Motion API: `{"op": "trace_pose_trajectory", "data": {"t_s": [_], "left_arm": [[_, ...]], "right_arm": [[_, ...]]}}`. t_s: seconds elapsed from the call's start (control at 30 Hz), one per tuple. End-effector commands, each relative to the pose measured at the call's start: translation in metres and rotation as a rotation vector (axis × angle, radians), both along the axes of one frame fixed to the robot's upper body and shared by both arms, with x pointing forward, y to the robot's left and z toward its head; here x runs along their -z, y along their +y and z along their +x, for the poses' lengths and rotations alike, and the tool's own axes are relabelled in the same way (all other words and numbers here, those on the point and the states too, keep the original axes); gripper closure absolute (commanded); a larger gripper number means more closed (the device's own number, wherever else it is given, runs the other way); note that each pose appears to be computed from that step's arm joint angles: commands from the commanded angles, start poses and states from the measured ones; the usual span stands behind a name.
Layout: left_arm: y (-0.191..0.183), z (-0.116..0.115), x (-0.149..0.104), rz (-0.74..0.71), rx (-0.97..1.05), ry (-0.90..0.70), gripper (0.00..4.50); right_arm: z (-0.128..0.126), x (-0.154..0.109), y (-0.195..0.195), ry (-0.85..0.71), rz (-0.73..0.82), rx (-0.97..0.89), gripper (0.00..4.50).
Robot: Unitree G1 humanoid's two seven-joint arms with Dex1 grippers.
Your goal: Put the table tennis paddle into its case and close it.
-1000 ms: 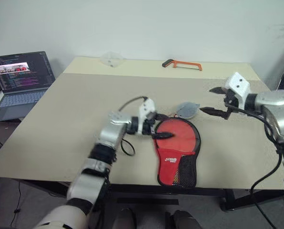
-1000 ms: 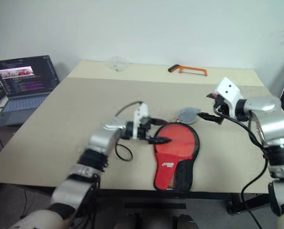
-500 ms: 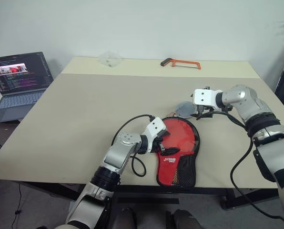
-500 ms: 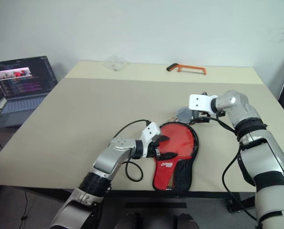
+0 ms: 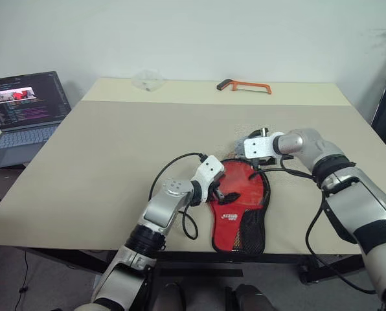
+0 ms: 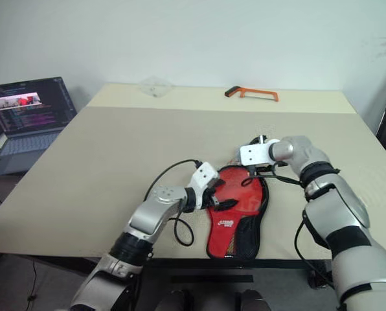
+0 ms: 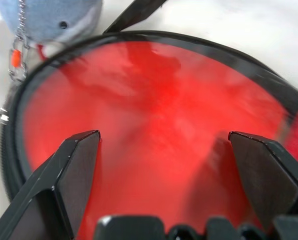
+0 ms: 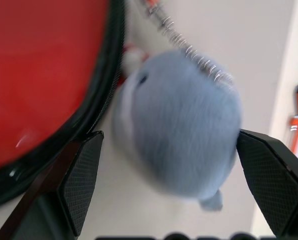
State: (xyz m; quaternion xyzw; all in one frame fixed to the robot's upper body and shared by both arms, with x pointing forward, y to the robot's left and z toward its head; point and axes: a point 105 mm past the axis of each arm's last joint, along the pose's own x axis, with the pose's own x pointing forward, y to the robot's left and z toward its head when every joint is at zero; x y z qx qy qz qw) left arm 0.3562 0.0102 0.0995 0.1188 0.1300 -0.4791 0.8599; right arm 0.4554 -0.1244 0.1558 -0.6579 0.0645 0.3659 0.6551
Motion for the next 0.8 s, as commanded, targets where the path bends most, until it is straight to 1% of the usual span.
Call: {"op": "trace_pose_trajectory", "data": {"t_s": [0.03, 0.17, 0.27, 0.37, 0.5, 0.53, 0.67, 0.73, 0.8], "left_arm": [[-0.008, 0.005, 0.012, 0.014, -0.046, 0.044, 0.02], [-0.018, -0.002, 0.024, 0.013, -0.035, 0.090, 0.02], [-0.021, -0.005, 0.027, 0.010, -0.031, 0.101, 0.02], [-0.024, -0.009, 0.029, -0.002, -0.030, 0.128, 0.00], [-0.025, -0.012, 0.035, 0.018, -0.020, 0.127, 0.00], [-0.026, -0.012, 0.035, 0.016, -0.018, 0.129, 0.00], [-0.029, -0.015, 0.036, 0.014, -0.006, 0.137, 0.00], [-0.030, -0.015, 0.036, 0.013, -0.004, 0.140, 0.00], [-0.030, -0.015, 0.036, 0.014, -0.003, 0.141, 0.00]], "right_arm": [[0.007, -0.012, 0.006, -0.078, -0.010, 0.014, 0.00], [0.009, -0.007, 0.008, -0.098, -0.028, 0.025, 0.00], [0.010, -0.004, 0.007, -0.099, -0.037, 0.034, 0.00], [0.008, 0.003, 0.004, -0.073, -0.040, 0.044, 0.59], [0.008, 0.009, -0.001, -0.063, -0.030, 0.066, 1.91], [0.008, 0.010, -0.002, -0.062, -0.035, 0.068, 2.31], [0.009, 0.007, -0.007, -0.069, -0.022, 0.086, 3.55], [0.010, 0.003, -0.008, -0.076, -0.014, 0.091, 4.02], [0.011, -0.001, -0.013, -0.089, -0.016, 0.100, 4.22]]}}
